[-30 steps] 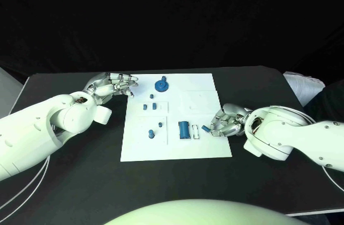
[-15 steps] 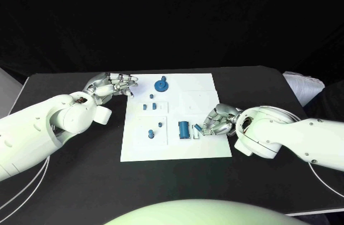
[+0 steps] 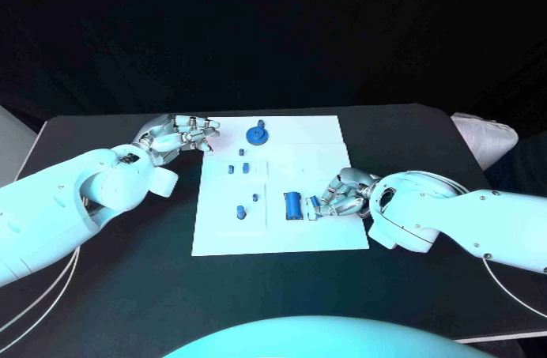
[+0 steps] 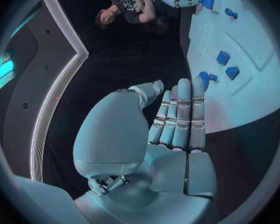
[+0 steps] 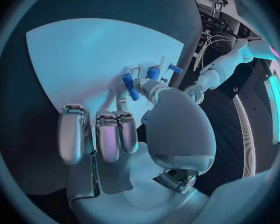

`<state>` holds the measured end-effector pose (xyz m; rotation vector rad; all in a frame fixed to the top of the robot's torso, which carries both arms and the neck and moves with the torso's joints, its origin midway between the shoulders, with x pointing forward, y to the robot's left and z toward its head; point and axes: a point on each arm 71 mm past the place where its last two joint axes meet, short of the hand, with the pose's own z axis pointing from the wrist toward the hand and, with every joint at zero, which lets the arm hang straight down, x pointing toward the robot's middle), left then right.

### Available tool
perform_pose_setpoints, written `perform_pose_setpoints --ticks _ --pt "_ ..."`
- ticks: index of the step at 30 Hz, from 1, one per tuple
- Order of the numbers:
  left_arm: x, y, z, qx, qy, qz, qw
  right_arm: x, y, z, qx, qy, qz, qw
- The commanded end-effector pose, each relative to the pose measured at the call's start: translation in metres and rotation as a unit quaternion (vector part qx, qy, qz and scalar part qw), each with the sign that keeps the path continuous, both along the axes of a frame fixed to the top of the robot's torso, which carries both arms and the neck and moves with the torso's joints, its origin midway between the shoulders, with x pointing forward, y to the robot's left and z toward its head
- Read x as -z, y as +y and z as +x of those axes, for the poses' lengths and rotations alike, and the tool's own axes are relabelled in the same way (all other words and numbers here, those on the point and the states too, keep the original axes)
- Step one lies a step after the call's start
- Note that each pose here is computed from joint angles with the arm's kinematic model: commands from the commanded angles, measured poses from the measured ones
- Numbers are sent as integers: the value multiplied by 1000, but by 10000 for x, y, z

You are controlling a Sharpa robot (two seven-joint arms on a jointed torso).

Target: Assemble the parts on the task board

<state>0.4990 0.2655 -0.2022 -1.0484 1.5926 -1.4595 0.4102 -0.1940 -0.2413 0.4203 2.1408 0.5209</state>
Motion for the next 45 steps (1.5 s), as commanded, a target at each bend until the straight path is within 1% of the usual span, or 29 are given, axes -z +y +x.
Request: perform_pose_setpoints --ticks 1,9,26,36,45 --pt "-7 -23 -9 11 -1 -3 1000 24 13 -13 -7 5 -8 1000" --pt "-6 -19 -9 11 -1 -2 1000 32 14 -18 -11 6 -11 1000" --pt "-2 -25 -10 14 1 -2 1000 7 75 -56 -9 5 8 1000" --pt "0 -19 -10 14 2 -1 1000 -6 66 -72 -8 3 12 1000" --pt "1 -16 -12 14 4 0 1000 -8 61 -90 -15 11 9 1000"
